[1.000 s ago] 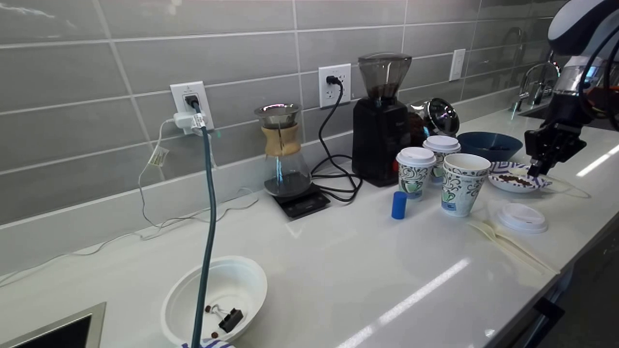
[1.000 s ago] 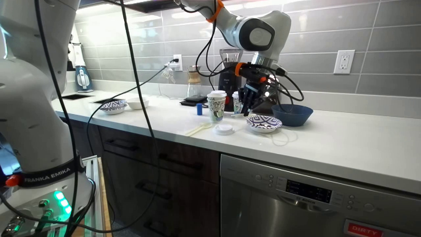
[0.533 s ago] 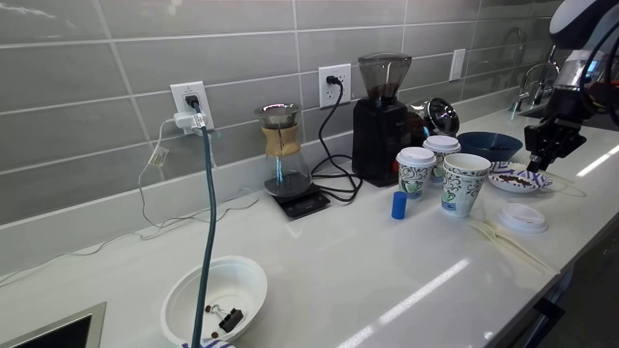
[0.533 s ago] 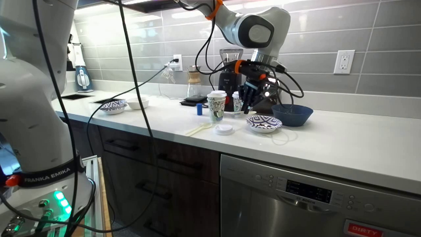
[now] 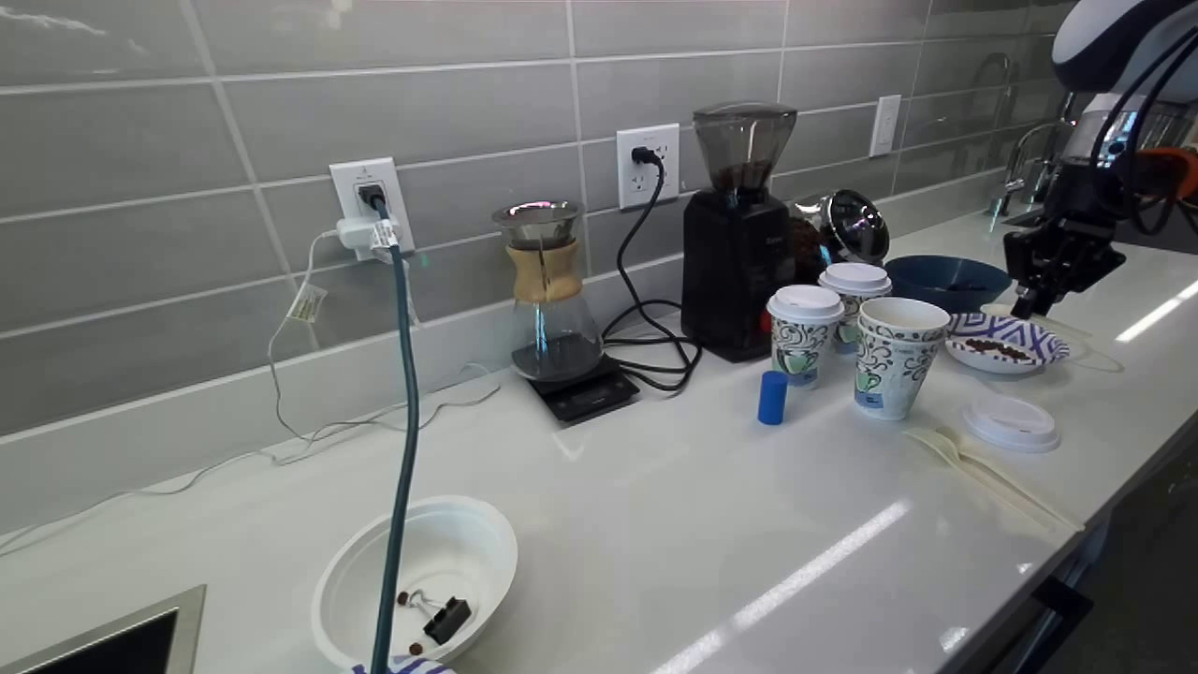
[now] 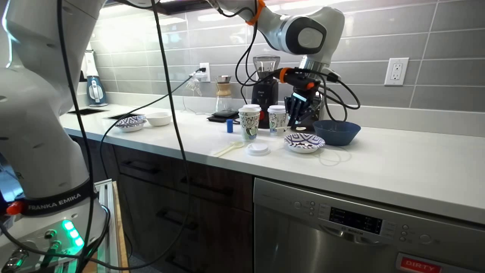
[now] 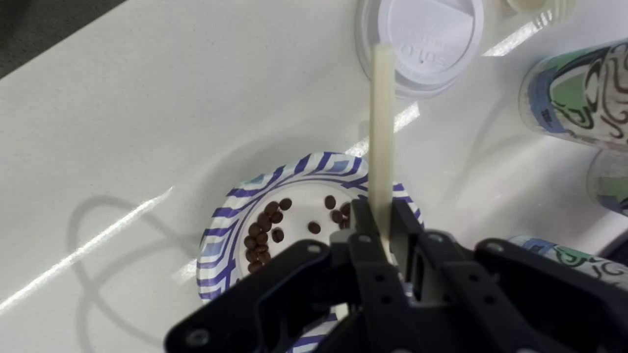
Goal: Use the white spoon to place some contents from the black and white bowl into the open coffee cup
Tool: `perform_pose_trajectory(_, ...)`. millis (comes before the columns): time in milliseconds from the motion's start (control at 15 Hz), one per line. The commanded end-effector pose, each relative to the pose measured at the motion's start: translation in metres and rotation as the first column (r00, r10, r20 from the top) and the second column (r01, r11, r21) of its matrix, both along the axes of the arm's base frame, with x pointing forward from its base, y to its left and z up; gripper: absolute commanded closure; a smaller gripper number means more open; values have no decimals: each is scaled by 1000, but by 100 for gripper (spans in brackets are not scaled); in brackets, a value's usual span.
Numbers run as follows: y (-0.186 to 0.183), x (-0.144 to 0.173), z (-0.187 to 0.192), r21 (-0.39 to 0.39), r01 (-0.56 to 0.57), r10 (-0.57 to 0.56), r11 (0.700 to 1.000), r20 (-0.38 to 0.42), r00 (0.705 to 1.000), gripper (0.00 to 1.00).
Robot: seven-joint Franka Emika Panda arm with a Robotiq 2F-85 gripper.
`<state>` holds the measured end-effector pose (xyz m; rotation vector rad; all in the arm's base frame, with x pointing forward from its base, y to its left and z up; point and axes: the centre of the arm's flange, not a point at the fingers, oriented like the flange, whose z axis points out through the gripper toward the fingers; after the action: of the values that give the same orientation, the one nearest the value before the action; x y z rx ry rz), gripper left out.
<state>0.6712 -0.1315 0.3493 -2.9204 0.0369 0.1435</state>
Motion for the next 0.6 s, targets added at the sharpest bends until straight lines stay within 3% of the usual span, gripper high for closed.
perform_pose_trajectory(0,-6,34,-4,-16,35,-36,999,-68,997,97)
perform_pose_trajectory(333,-7,48,-22,2,33,-32,999,-142,989,97)
perform_pose_trajectory(533,-8,58,-33,5,43,-42,999,-148,988,97)
